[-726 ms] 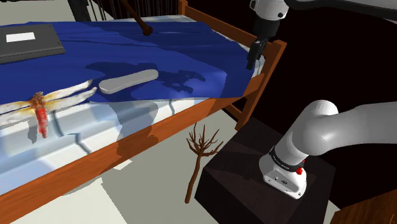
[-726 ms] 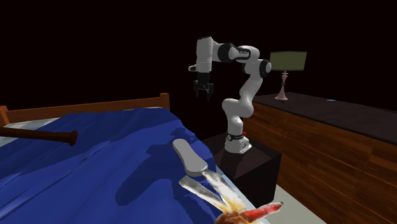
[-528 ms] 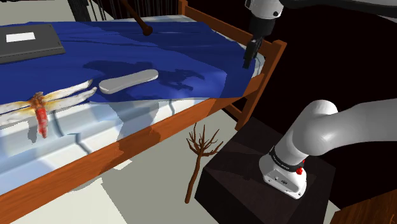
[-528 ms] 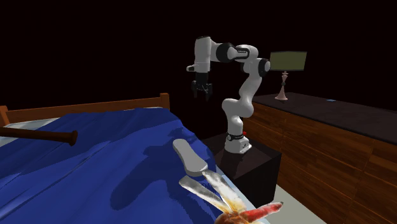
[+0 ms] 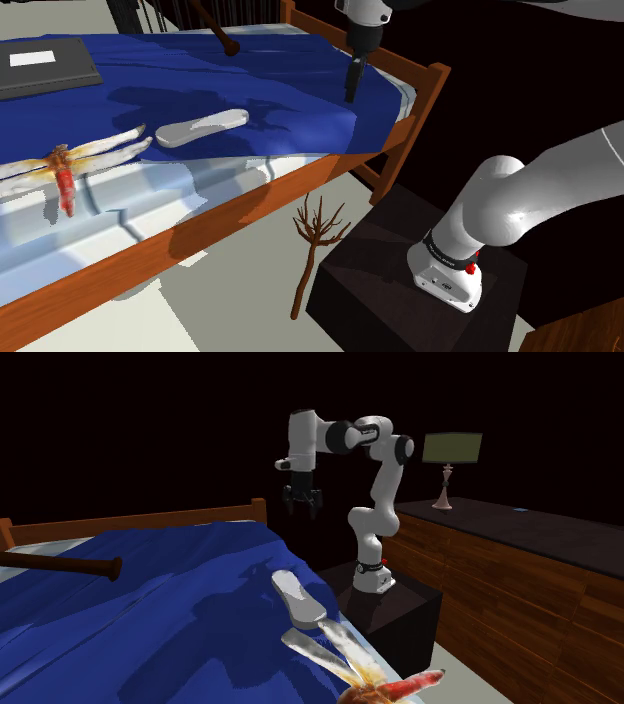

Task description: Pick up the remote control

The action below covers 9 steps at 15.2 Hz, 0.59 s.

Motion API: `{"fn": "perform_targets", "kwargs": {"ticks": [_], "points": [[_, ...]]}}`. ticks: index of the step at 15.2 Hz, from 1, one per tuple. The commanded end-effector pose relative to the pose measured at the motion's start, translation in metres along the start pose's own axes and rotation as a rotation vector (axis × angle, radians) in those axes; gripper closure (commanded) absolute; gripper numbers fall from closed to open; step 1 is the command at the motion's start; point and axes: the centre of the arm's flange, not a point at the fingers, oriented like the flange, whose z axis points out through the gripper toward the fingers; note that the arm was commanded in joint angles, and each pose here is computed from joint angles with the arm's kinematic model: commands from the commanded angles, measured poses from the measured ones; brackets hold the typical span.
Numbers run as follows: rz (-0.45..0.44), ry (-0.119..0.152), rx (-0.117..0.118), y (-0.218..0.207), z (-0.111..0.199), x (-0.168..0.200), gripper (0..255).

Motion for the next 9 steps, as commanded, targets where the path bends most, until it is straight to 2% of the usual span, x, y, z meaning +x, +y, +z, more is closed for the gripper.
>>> {"fn": "perform_targets", "kwargs": {"ticks": [1,9], "points": [[-0.063,0.004,0.003,-0.005,0.003,0.029,0],[-0.303,0.019,0.012,-0.033,0.010,0.128,0]]}}
